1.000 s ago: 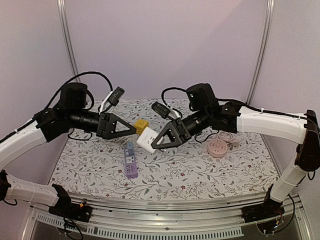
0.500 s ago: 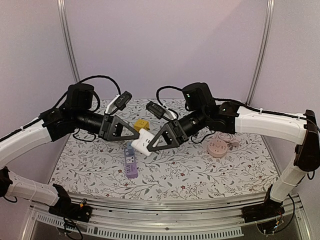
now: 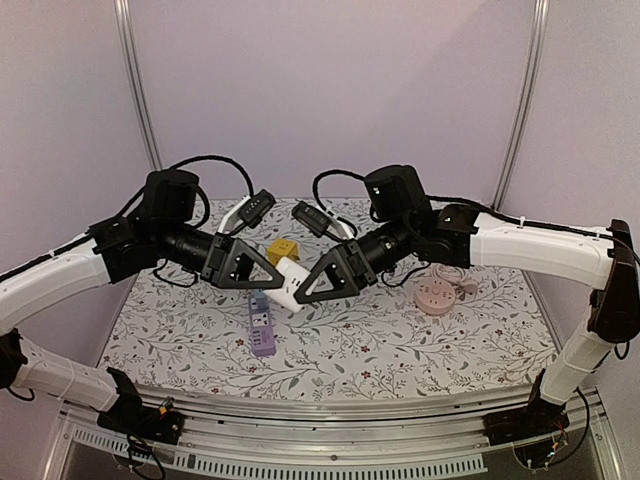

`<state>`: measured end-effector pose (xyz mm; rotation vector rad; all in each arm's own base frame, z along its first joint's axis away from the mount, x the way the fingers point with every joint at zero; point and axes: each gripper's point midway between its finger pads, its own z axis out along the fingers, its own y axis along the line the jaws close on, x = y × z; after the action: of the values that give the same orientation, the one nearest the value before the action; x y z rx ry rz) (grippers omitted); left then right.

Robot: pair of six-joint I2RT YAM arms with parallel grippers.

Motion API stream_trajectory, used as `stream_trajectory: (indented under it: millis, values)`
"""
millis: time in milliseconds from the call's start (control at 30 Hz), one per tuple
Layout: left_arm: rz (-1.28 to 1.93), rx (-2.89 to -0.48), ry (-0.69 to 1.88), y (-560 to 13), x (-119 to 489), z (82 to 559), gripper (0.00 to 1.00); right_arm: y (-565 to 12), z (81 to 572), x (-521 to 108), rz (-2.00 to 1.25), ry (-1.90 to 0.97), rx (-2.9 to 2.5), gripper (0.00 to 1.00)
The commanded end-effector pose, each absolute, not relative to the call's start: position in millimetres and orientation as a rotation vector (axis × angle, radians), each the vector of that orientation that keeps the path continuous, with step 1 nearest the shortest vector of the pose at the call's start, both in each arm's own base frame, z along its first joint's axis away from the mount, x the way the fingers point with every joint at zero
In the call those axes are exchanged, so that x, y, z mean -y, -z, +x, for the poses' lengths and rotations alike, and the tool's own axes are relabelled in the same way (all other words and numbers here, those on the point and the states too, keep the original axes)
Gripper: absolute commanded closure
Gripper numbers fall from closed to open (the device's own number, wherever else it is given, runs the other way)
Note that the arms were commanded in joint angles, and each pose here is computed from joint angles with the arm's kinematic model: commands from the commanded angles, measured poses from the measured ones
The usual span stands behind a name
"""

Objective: Insert the plug

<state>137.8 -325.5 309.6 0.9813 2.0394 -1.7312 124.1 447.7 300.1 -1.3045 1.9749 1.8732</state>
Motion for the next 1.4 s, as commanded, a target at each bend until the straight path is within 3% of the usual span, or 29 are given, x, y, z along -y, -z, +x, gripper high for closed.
stream_trajectory:
  millis: [0,333,467,567,667,867,900,933,1367]
  values:
    - [1.035,-1.989,1.763,-321.2,333.5,133.9,0.32,-312.7,120.9,-452.1,-1.344,-1.876,-1.886,0.85]
    - [1.036,-2.01,1.785,-319.3,338.9,135.4,0.46,-310.8,122.6,-451.5,-1.335,-1.85,-1.886,0.86]
    - [1.045,-2.027,1.776,-317.8,339.4,135.7,0.74,-305.4,127.1,-452.3,-1.306,-1.819,-1.916,0.83]
    - [1.031,-2.048,1.748,-317.4,338.9,138.2,0.88,-302.4,130.7,-450.7,-1.282,-1.774,-1.936,0.55]
    - [1.006,-2.068,1.723,-317.0,338.2,141.5,1.0,-298.7,134.5,-447.4,-1.267,-1.717,-1.944,0.37]
    - [0.935,-2.127,1.66,-316.0,333.7,147.5,1.0,-291.7,138.8,-443.9,-1.254,-1.644,-1.975,0.17]
    - [0.918,-2.136,1.649,-315.5,332.8,149.1,1.0,-290.1,140.4,-443.6,-1.249,-1.627,-1.982,0.03]
    - [0.902,-2.149,1.638,-314.6,331.8,150.8,1.0,-289.4,141.5,-443.0,-1.244,-1.614,-1.988,0.01]
    - [0.574,-2.381,1.489,-299.1,321.5,176.8,1.0,-279.7,164.2,-425.2,-1.254,-1.284,-1.939,0.01]
